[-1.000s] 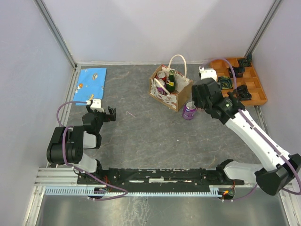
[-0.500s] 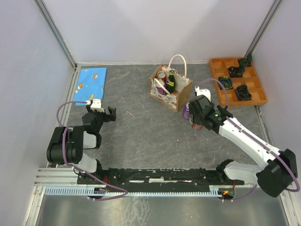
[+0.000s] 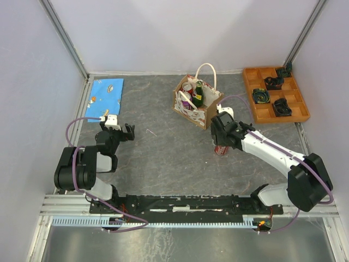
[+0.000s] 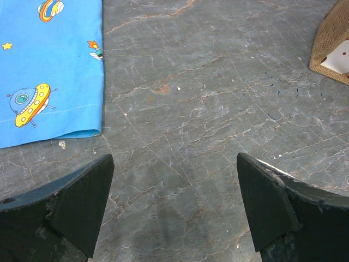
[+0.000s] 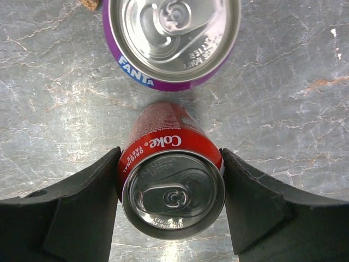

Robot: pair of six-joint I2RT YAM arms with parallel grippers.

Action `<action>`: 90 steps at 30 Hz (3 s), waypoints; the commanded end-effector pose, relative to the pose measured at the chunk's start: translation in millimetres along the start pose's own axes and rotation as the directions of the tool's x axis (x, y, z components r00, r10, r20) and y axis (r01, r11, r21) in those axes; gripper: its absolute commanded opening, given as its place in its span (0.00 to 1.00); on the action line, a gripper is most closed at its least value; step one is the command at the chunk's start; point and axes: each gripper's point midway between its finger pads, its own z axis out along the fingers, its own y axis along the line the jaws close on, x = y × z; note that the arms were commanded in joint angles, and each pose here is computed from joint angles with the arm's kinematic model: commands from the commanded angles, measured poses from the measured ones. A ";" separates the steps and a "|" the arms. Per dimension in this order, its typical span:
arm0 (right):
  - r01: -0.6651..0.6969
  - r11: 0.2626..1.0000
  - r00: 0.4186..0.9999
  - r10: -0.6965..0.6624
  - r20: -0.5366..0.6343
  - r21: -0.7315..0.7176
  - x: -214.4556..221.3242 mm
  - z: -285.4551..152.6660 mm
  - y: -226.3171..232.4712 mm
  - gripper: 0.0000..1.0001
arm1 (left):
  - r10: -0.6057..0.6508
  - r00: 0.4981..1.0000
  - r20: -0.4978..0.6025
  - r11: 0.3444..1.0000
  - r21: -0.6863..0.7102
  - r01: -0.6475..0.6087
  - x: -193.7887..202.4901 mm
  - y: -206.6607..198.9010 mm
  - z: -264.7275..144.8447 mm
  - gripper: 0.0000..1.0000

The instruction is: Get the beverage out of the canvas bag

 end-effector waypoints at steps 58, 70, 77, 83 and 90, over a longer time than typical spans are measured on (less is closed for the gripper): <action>0.098 0.990 0.741 -0.006 0.672 -0.100 -280.6 -39.7 63.5 0.94 | 0.029 0.998 0.062 0.999 -0.021 -0.028 -17.0 5.2 3.5 0.99; 0.061 0.980 0.745 0.081 0.662 -0.189 -321.8 5.4 73.3 0.77 | 0.029 0.998 0.064 0.999 -0.021 -0.028 -17.3 5.4 3.6 0.99; 0.067 0.970 0.765 0.100 0.637 -0.232 -317.2 18.9 84.1 0.75 | 0.028 0.998 0.062 0.999 -0.020 -0.027 -16.6 5.0 3.7 0.99; 0.059 0.963 0.774 0.122 0.621 -0.263 -312.8 21.2 88.2 0.74 | 0.028 0.998 0.064 0.999 -0.020 -0.027 -17.5 5.2 3.6 0.99; 0.064 0.971 0.780 0.095 0.619 -0.230 -311.2 33.8 87.9 0.72 | 0.030 0.998 0.062 0.999 -0.021 -0.028 -17.1 5.4 3.5 0.99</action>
